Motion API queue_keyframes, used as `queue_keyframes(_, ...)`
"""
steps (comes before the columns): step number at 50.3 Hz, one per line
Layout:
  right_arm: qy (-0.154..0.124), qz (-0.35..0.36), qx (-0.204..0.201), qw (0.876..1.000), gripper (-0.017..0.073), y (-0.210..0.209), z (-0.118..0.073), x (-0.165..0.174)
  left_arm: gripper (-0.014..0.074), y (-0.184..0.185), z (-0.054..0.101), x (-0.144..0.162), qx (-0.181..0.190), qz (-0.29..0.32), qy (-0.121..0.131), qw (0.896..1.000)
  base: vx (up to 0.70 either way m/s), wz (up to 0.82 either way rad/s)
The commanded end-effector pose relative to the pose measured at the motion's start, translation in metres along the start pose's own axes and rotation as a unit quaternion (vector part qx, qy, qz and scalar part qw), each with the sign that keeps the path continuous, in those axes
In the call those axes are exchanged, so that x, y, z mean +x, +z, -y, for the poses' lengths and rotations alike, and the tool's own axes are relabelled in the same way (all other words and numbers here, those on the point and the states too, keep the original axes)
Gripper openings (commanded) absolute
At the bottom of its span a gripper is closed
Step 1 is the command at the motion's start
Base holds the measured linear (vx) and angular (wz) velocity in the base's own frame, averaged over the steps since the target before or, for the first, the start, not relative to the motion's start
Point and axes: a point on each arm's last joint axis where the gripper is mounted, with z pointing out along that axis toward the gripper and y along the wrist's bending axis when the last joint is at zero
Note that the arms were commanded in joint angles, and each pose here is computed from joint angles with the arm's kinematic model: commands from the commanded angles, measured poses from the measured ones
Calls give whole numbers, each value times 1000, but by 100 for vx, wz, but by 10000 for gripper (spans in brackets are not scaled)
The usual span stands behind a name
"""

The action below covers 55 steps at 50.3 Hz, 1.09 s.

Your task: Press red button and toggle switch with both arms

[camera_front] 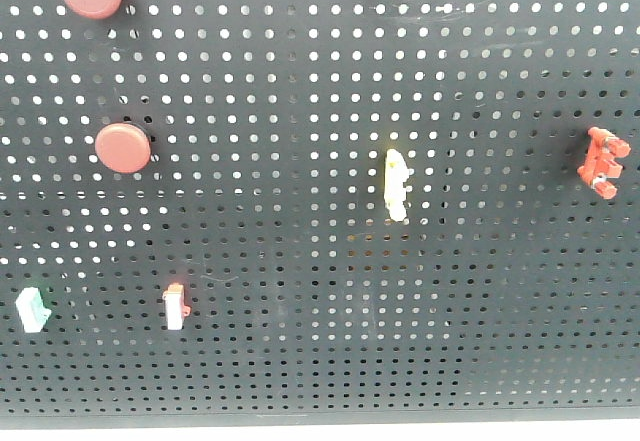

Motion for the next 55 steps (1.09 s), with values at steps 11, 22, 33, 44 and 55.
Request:
queue_keyframes(11,27,18,-1,999,-3,0,-1,22,1,0,0,2,0,28,-7,1000,0,0)
queue_keyframes(22,27,18,-1,999,-3,0,-1,22,1,0,0,2,0,28,-7,1000,0,0)
queue_keyframes(33,27,18,-1,999,-3,0,-1,22,1,0,0,2,0,28,-7,1000,0,0)
queue_keyframes(44,27,18,-1,999,-3,0,-1,22,1,0,0,2,0,28,-7,1000,0,0)
queue_keyframes(55,27,18,-1,999,-3,0,-1,22,1,0,0,2,0,28,-7,1000,0,0)
